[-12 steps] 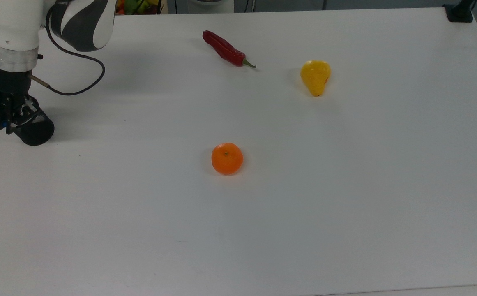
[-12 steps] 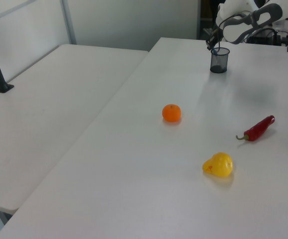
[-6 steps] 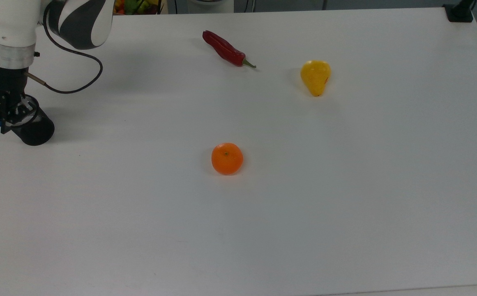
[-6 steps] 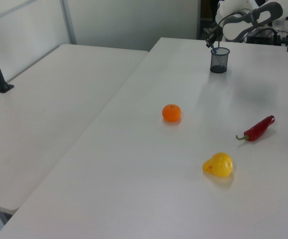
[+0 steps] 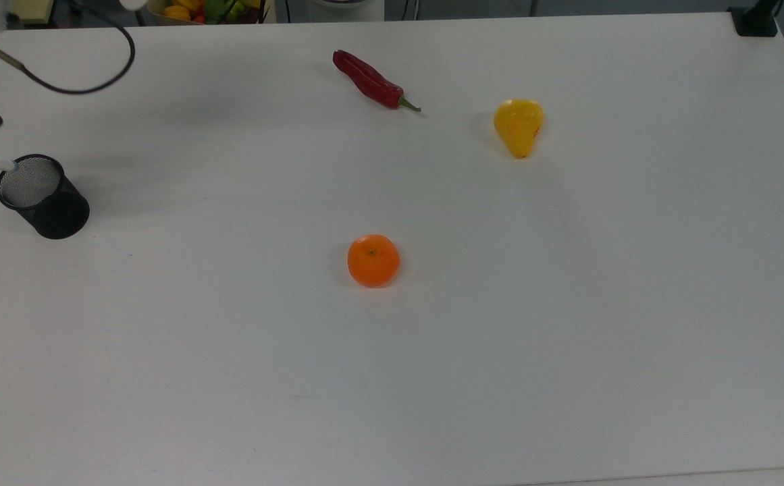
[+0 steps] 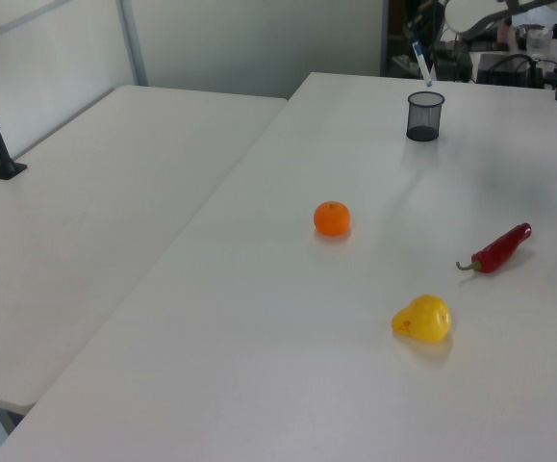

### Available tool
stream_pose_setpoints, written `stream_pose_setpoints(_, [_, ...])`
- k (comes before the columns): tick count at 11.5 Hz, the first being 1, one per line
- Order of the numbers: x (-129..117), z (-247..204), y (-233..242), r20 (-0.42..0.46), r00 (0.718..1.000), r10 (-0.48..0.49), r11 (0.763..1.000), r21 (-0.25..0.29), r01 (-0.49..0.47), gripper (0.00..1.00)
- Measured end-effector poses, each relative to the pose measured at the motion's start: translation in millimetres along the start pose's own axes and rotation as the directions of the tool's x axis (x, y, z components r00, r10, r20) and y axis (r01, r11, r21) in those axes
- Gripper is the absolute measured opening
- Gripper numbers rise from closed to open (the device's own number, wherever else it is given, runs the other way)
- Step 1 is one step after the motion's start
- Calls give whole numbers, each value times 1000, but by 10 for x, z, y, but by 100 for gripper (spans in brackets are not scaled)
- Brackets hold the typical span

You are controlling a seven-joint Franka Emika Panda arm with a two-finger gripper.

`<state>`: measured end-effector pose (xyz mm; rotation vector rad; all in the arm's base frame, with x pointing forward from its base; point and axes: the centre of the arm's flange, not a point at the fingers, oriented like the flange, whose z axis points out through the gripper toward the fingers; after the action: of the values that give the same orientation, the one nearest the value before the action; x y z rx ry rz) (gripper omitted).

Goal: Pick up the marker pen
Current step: 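Lift the marker up out of the pen cup, then carry the marker toward the orange and lower it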

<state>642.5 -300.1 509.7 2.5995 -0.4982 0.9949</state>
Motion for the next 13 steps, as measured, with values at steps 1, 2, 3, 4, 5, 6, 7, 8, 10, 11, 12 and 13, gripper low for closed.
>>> stream_pose_setpoints(1, [124, -228, 53, -36, 999, 12, 1000, 6, -12, 18])
stream_pose_setpoints(2, [202, -381, 45, -59, 998, 18, 1000, 16, -17, 18])
stream_pose_setpoints(3, [242, -467, 3, -67, 997, 26, 999, 30, -24, 18])
stream_pose_setpoints(4, [282, -587, -113, -55, 998, 34, 998, 60, -31, 18])
stream_pose_setpoints(5, [298, -695, -268, -22, 999, 33, 995, 93, -31, 18])
stream_pose_setpoints(6, [292, -762, -414, 12, 1000, 26, 992, 122, -28, 18])
stream_pose_setpoints(7, [267, -833, -633, 57, 998, 9, 987, 159, -18, 18])
stream_pose_setpoints(8, [225, -871, -850, 98, 995, -15, 982, 190, -4, 18])
stream_pose_setpoints(10, [112, -908, -1199, 181, 981, -68, 971, 237, 24, 18])
stream_pose_setpoints(11, [57, -926, -1347, 217, 973, -83, 965, 260, 24, 18])
stream_pose_setpoints(12, [-12, -962, -1558, 254, 963, -95, 957, 290, 18, 18])
stream_pose_setpoints(13, [-111, -994, -1806, 295, 949, -110, 949, 314, 13, 18])
